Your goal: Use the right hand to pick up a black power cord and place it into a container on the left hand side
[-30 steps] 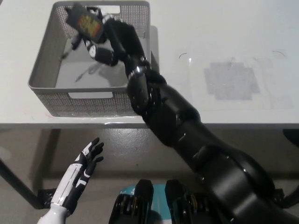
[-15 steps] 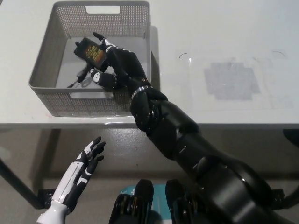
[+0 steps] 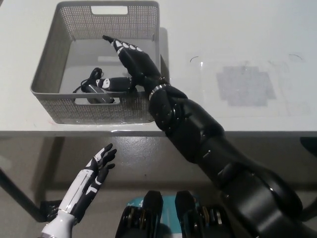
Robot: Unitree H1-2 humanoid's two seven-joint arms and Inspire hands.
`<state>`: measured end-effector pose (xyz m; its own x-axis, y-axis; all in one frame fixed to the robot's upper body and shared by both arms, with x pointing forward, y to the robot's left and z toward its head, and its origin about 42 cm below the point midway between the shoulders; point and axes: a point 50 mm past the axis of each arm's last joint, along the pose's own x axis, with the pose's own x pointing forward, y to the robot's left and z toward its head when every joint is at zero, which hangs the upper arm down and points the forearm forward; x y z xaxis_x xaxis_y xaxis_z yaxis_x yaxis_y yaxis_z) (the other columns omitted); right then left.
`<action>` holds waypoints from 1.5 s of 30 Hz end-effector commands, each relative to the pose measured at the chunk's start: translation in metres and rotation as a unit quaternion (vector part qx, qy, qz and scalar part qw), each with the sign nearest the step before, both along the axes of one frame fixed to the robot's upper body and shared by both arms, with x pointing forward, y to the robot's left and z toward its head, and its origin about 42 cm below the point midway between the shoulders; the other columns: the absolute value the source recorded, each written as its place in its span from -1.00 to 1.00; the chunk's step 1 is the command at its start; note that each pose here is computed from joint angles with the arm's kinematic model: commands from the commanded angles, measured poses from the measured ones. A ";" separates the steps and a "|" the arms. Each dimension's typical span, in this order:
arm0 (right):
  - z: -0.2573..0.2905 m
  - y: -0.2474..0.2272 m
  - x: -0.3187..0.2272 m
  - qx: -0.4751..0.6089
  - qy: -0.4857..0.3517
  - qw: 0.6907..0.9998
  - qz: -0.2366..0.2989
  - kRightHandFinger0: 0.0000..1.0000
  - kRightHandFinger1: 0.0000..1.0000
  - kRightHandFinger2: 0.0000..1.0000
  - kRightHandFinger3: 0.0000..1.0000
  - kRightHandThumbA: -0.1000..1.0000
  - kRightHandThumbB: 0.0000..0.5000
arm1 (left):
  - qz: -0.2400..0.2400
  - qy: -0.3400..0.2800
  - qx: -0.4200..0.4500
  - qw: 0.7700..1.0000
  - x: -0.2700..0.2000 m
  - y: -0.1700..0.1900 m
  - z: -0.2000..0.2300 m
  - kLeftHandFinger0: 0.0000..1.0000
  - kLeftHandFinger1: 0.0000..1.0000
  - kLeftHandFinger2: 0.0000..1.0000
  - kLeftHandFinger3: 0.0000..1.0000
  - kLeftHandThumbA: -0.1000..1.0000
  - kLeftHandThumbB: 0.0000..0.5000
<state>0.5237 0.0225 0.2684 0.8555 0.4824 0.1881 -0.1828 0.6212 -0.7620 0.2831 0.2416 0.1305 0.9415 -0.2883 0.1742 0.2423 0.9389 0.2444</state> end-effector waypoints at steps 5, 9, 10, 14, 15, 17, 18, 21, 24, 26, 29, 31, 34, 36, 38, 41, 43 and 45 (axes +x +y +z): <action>0.096 -0.014 -0.005 0.165 -0.055 0.983 0.057 1.00 1.00 1.00 1.00 1.00 0.78 | -0.015 -0.020 0.014 1.000 0.004 0.001 0.012 0.95 1.00 1.00 1.00 0.86 -0.06; 0.131 -0.027 -0.021 0.220 -0.076 0.970 0.070 1.00 1.00 1.00 1.00 1.00 0.94 | -0.016 -0.016 0.016 1.000 0.003 0.001 0.010 0.96 1.00 1.00 1.00 0.85 -0.11; 0.141 -0.030 -0.025 0.229 -0.089 0.966 0.076 1.00 1.00 1.00 1.00 1.00 0.88 | -0.016 -0.015 0.016 1.000 0.003 0.001 0.010 0.97 1.00 1.00 1.00 0.85 -0.14; 0.179 -0.055 -0.051 0.288 -0.126 0.945 0.096 1.00 1.00 1.00 1.00 1.00 0.99 | -0.022 -0.011 0.018 1.000 0.003 -0.001 0.010 0.98 1.00 1.00 1.00 0.82 -0.18; 0.179 -0.055 -0.052 0.288 -0.126 0.945 0.096 1.00 1.00 1.00 1.00 1.00 1.00 | -0.022 -0.011 0.018 1.000 0.003 -0.001 0.010 0.98 1.00 1.00 1.00 0.82 -0.18; 0.179 -0.055 -0.053 0.288 -0.123 0.945 0.096 1.00 1.00 1.00 1.00 1.00 1.00 | -0.022 -0.011 0.018 1.000 0.003 -0.001 0.010 0.98 1.00 1.00 1.00 0.82 -0.18; 0.190 -0.080 -0.077 0.313 -0.152 0.932 0.105 1.00 1.00 1.00 1.00 1.00 0.93 | -0.022 -0.009 0.021 0.999 0.003 0.000 0.011 0.99 1.00 1.00 1.00 0.82 -0.14; 0.187 -0.107 -0.104 0.332 -0.170 0.922 0.105 1.00 1.00 1.00 1.00 1.00 0.86 | -0.023 -0.006 0.021 1.000 0.003 0.001 0.010 1.00 1.00 1.00 1.00 0.81 -0.15; 0.183 -0.117 -0.113 0.338 -0.174 0.918 0.110 1.00 1.00 1.00 1.00 1.00 0.80 | -0.023 -0.005 0.022 0.999 0.003 0.001 0.010 1.00 1.00 1.00 1.00 0.81 -0.15; 0.177 -0.130 -0.126 0.345 -0.182 0.913 0.119 1.00 1.00 1.00 1.00 1.00 0.77 | -0.023 -0.005 0.024 0.999 0.002 0.002 0.009 1.00 1.00 1.00 1.00 0.81 -0.16; 0.155 -0.165 -0.156 0.342 -0.205 0.910 0.111 1.00 1.00 1.00 1.00 1.00 0.74 | -0.021 -0.011 0.025 0.999 0.005 0.004 0.010 0.97 1.00 1.00 1.00 0.81 -0.12; 0.134 -0.185 -0.180 0.330 -0.218 0.913 0.097 1.00 1.00 1.00 1.00 1.00 0.73 | -0.019 -0.012 0.034 0.999 0.005 0.005 0.010 0.95 1.00 1.00 1.00 0.86 -0.10; 0.125 -0.193 -0.190 0.324 -0.226 0.915 0.083 1.00 1.00 1.00 1.00 1.00 0.75 | -0.018 -0.013 0.034 0.999 0.006 0.005 0.011 0.94 1.00 1.00 1.00 0.88 -0.09; 0.095 -0.208 -0.207 0.338 -0.214 0.913 0.082 1.00 1.00 1.00 1.00 1.00 0.75 | -0.014 -0.005 0.022 1.000 0.008 0.007 0.010 1.00 1.00 1.00 1.00 0.85 -0.01; 0.076 -0.215 -0.214 0.357 -0.189 0.911 0.084 1.00 1.00 1.00 1.00 1.00 0.72 | -0.011 -0.003 0.011 1.000 0.007 0.008 0.010 1.00 1.00 1.00 1.00 0.77 0.02; 0.072 -0.217 -0.216 0.362 -0.181 0.910 0.085 1.00 1.00 1.00 1.00 1.00 0.73 | -0.010 -0.003 0.009 1.000 0.007 0.008 0.009 1.00 1.00 1.00 1.00 0.77 0.02; 0.032 -0.231 -0.227 0.347 -0.146 0.925 0.046 1.00 1.00 1.00 1.00 1.00 0.54 | -0.006 -0.008 0.004 1.000 0.008 0.009 0.008 1.00 1.00 1.00 1.00 0.80 0.07; 0.010 -0.235 -0.231 0.347 -0.114 0.930 0.033 1.00 1.00 1.00 1.00 1.00 0.47 | -0.009 -0.011 0.002 1.000 0.009 0.010 0.009 1.00 1.00 1.00 1.00 0.80 0.00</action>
<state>0.3169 -0.1999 0.2944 0.7411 0.1940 0.6428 -0.0334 0.9668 -0.2532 0.2861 0.2441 0.1273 0.9470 -0.2903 0.1373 0.2517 0.9365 0.2443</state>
